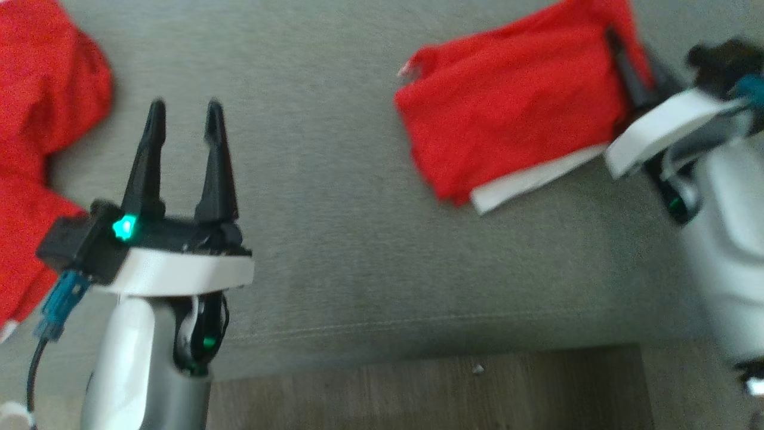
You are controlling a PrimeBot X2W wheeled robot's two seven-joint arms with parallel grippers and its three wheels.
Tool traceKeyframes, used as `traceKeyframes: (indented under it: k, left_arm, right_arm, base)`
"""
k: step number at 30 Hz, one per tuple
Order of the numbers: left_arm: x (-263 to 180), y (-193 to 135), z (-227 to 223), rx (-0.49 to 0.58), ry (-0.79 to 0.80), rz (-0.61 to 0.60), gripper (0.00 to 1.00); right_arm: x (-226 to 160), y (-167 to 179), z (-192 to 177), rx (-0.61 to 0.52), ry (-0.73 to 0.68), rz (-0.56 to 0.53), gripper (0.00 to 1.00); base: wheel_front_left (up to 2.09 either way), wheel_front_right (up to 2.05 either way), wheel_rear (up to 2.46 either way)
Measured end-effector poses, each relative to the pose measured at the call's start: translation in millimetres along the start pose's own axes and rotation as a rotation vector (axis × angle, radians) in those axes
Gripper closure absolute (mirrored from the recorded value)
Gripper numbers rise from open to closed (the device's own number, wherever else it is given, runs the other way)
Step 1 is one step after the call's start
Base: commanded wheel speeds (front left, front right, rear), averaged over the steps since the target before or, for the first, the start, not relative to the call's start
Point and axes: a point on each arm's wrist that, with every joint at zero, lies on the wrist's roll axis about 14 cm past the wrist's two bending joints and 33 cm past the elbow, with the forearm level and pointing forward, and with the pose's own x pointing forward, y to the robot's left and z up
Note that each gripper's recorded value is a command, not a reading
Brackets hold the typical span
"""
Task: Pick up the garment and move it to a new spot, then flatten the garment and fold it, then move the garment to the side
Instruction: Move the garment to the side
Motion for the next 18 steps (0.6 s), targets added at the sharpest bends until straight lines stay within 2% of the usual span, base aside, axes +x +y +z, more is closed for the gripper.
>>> traceKeyframes:
  k: [8, 18]
  left_arm:
    - [44.2, -49.8, -26.0, -0.030, -0.006, -0.178, 0.00]
    - [63.2, -84.4, -73.7, -0.074, 0.051, -0.297, 0.00]
  right_arm:
    - [-11.1, -96.5, -13.3, 0.045, 0.053, -0.208, 1.00]
    - [-36.0, -172.0, -33.1, 0.126, 0.063, -0.419, 1.00]
  base:
    - [0.00, 0.00, 0.00]
    - [0.00, 0.00, 0.00]
